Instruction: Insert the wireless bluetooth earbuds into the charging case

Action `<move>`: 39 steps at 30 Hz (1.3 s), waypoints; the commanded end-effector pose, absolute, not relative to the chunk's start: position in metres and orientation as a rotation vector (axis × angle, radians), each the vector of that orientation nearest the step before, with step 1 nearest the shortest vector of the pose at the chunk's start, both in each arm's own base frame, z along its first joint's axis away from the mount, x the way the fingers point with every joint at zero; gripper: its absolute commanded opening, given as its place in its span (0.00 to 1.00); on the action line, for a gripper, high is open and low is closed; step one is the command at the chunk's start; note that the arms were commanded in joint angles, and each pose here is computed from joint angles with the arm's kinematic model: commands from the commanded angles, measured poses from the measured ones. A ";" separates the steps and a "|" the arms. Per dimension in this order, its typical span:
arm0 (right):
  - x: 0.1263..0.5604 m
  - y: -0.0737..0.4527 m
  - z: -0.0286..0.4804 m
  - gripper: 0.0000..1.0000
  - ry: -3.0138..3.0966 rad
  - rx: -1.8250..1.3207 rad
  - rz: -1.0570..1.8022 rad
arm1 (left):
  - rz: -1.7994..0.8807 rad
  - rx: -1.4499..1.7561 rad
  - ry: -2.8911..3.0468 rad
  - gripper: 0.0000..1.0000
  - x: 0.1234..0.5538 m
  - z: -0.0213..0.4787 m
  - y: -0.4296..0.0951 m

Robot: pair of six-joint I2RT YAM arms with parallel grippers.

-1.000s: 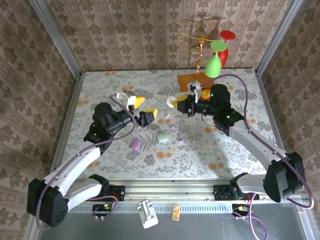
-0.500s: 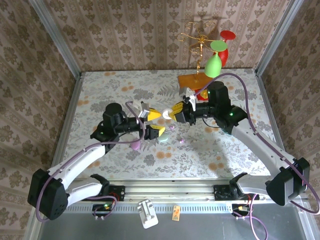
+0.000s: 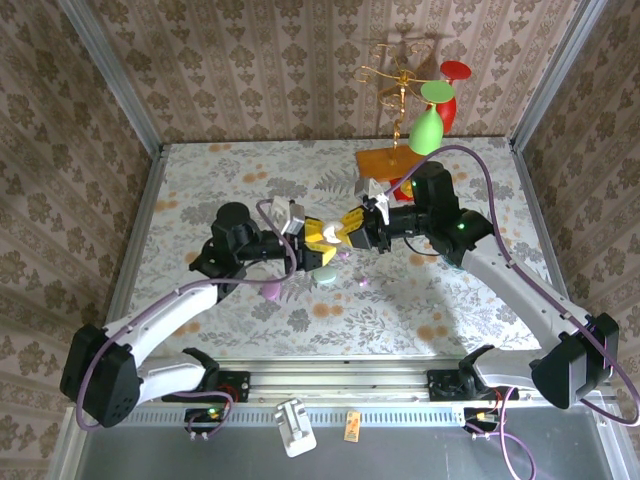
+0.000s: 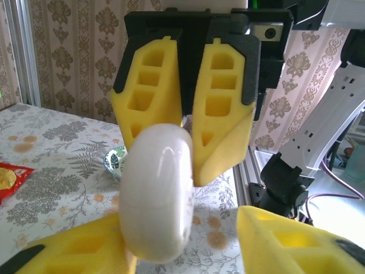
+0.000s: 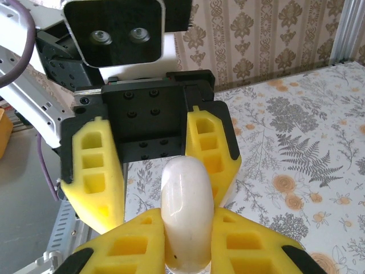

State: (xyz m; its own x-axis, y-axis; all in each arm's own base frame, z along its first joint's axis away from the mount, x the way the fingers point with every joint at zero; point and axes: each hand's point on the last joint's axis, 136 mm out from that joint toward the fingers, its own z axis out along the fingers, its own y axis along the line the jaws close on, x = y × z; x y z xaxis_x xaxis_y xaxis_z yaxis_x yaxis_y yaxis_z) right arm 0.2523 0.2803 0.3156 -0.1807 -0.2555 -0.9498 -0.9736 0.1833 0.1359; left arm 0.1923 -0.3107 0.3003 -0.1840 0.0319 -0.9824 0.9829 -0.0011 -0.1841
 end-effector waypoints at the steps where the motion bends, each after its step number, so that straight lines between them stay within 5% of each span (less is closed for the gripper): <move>1: 0.248 0.283 0.322 0.04 1.573 -1.229 1.064 | -1.357 1.168 1.293 0.41 0.188 0.320 -0.317; 14: 0.247 0.282 0.312 0.07 1.597 -1.259 1.051 | -1.358 1.191 1.277 0.06 0.186 0.319 -0.321; 21: 0.272 0.272 0.324 0.39 1.642 -1.090 1.029 | -1.304 1.258 1.219 0.04 0.179 0.305 -0.318; 39: 0.275 0.263 0.334 0.83 1.629 -1.038 0.977 | -1.204 1.254 1.183 0.04 0.186 0.289 -0.315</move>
